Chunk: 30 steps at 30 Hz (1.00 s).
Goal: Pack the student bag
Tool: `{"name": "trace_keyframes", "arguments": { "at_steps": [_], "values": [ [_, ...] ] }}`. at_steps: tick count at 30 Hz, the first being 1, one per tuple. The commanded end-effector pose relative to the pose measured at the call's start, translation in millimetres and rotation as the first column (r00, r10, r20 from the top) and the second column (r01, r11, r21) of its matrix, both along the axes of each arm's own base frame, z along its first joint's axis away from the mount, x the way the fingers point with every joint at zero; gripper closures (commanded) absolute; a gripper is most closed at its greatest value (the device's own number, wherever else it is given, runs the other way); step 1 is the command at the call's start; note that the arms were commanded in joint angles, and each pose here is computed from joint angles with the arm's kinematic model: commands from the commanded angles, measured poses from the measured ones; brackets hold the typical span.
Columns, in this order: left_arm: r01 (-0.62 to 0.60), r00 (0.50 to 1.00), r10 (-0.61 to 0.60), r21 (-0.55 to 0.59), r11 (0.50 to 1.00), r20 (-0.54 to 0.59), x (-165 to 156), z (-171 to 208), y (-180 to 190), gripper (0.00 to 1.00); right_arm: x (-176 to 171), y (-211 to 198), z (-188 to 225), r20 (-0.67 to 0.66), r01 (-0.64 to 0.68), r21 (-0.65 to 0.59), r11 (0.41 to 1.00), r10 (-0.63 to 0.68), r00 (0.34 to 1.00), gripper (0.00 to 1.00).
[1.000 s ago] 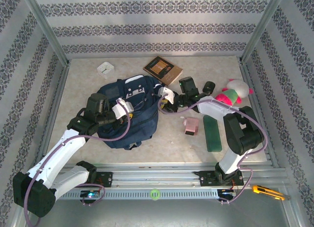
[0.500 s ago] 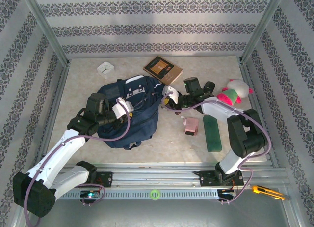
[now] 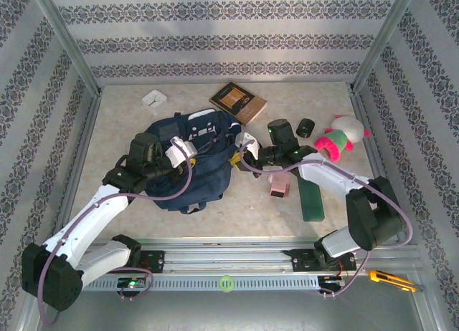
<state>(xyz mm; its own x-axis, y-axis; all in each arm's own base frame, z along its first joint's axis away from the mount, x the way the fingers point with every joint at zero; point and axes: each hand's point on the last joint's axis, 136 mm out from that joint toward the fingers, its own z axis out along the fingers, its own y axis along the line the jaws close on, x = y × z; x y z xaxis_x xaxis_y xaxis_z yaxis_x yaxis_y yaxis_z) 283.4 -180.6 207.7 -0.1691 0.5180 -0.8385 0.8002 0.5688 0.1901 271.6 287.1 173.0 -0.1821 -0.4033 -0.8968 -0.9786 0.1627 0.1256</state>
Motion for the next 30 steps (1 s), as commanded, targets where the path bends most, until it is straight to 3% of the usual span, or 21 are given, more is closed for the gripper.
{"name": "trace_keyframes", "arguments": {
  "at_steps": [1,3,9,17,21,23,26,28,30],
  "values": [
    [-0.003,0.987,0.014,-0.071,0.997,0.157,18.9,39.8,-11.5,1.00,-43.5,17.5,19.9,-0.070,-0.111,0.085,0.990,0.117,0.991,1.00],
    [-0.009,0.988,0.018,-0.061,0.998,0.155,19.6,37.7,-10.9,1.00,-54.2,18.4,21.8,-0.093,-0.120,0.087,0.989,0.128,0.987,1.00],
    [0.028,0.989,-0.017,-0.074,0.997,0.147,13.7,35.9,-17.7,1.00,-45.5,22.6,25.8,-0.198,0.013,0.126,0.992,0.012,0.980,1.00],
    [0.079,0.987,-0.057,-0.139,0.987,0.153,7.3,42.3,-27.0,1.00,-37.6,32.2,4.9,-0.235,0.073,0.072,0.995,-0.055,0.970,1.00],
    [0.082,0.984,-0.058,-0.142,0.986,0.166,9.2,46.8,-28.1,1.00,-42.5,37.5,1.3,-0.249,0.048,0.072,0.996,-0.028,0.968,0.80],
    [0.087,0.984,-0.062,-0.150,0.985,0.169,9.2,49.5,-29.2,1.00,-43.4,38.0,-1.1,-0.260,0.047,0.069,0.997,-0.027,0.965,0.78],
    [0.083,0.983,-0.056,-0.150,0.985,0.176,10.4,52.5,-28.7,1.00,-44.3,36.6,-4.3,-0.266,0.053,0.063,0.997,-0.034,0.963,0.80],
    [0.071,0.983,-0.044,-0.148,0.986,0.177,11.6,52.4,-27.2,1.00,-44.9,34.2,-2.6,-0.258,0.062,0.064,0.996,-0.044,0.965,0.96],
    [0.035,0.984,-0.010,-0.140,0.989,0.177,16.6,51.5,-23.3,1.00,-44.0,30.8,-0.3,-0.248,0.090,0.062,0.994,-0.072,0.966,1.00]
  ]
}}
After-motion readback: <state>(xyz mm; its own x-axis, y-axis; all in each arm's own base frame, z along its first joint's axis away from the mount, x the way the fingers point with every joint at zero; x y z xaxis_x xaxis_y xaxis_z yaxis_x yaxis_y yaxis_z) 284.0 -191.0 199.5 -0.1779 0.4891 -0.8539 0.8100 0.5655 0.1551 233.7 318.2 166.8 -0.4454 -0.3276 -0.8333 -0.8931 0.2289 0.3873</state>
